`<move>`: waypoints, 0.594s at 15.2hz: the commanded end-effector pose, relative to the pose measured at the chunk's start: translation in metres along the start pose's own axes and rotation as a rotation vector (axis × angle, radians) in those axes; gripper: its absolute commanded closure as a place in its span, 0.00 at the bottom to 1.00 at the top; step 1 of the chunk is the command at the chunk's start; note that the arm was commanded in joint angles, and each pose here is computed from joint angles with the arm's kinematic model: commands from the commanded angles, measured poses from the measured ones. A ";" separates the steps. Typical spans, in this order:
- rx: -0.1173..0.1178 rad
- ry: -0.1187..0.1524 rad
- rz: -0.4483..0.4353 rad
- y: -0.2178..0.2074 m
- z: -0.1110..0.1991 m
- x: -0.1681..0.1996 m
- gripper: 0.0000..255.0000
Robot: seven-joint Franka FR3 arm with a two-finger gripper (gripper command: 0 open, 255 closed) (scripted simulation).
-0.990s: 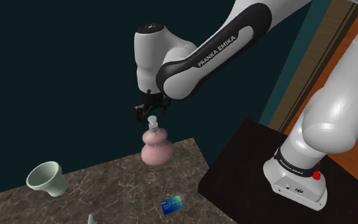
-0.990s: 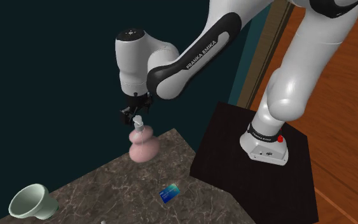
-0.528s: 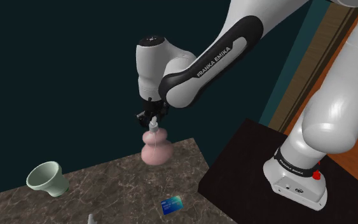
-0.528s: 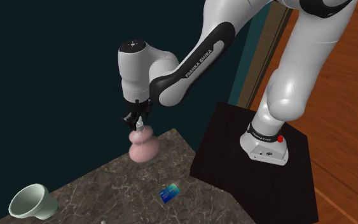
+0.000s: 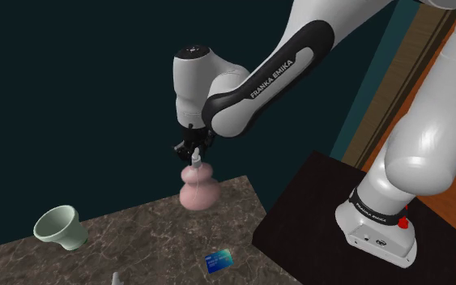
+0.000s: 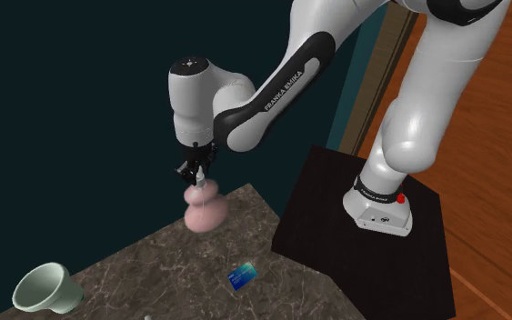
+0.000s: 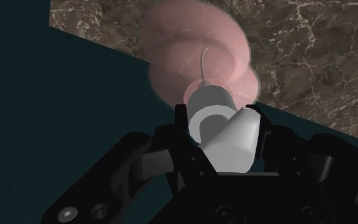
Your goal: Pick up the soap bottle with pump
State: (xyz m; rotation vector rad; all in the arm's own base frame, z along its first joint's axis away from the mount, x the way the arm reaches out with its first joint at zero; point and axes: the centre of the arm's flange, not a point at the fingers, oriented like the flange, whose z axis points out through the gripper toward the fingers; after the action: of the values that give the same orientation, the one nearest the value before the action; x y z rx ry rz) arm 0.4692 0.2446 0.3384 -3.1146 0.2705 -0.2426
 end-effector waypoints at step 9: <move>-0.001 -0.003 0.000 -0.001 -0.041 0.005 1.00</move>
State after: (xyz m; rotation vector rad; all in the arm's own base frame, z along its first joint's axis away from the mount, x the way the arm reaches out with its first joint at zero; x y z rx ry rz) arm 0.4673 0.2454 0.3743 -3.1162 0.2701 -0.2360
